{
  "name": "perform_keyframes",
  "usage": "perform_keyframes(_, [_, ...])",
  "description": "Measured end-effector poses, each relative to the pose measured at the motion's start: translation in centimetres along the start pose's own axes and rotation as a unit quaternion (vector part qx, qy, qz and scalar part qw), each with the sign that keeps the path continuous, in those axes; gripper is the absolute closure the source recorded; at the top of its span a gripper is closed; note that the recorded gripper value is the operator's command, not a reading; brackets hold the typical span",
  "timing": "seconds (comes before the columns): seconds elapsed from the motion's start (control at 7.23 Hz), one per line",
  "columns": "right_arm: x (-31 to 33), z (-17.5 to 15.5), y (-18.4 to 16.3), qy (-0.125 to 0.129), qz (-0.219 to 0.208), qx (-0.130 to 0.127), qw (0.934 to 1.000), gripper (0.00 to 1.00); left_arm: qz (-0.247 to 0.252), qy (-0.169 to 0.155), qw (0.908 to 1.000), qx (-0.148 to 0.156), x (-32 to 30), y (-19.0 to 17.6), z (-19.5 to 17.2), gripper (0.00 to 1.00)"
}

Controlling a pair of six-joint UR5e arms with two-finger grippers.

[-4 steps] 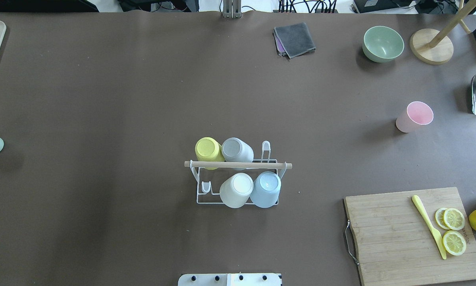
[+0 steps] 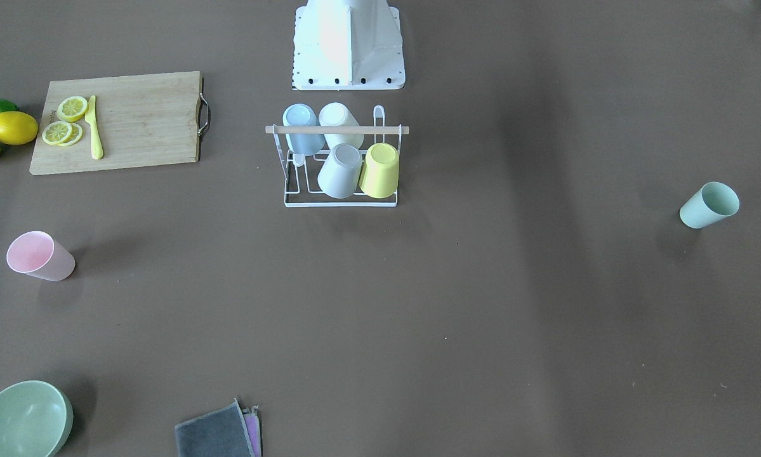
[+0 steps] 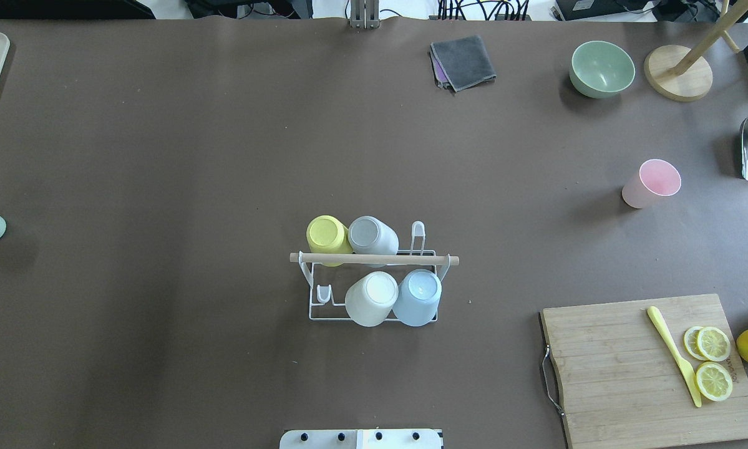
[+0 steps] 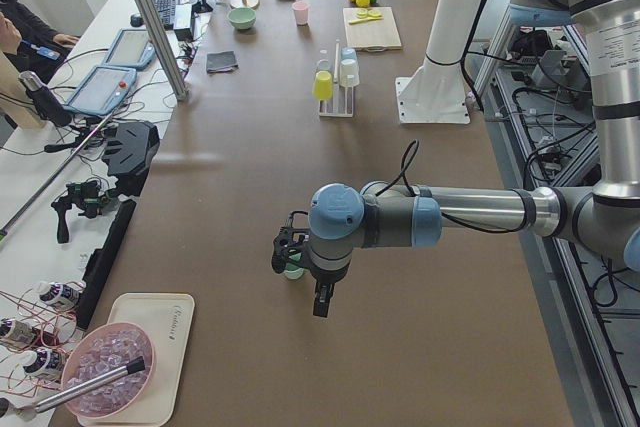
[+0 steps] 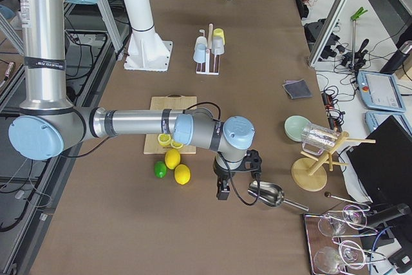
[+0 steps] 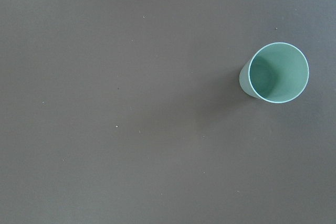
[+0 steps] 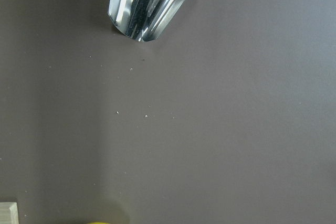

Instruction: Place cup on cup holder

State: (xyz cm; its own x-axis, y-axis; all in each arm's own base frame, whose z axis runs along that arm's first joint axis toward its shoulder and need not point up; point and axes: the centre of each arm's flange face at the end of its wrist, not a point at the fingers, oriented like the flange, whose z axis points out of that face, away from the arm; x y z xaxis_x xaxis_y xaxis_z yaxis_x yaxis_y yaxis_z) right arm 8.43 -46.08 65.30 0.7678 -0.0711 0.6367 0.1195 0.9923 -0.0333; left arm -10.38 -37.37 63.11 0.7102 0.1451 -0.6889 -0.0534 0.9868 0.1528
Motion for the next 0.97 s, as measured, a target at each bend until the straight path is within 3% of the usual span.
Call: perform_keyframes(0.97, [0.2, 0.3, 0.1, -0.001, 0.002, -0.003, 1.0000, 0.00, 0.056, -0.015, 0.9969, 0.052, 0.5, -3.2, -1.9, 0.01])
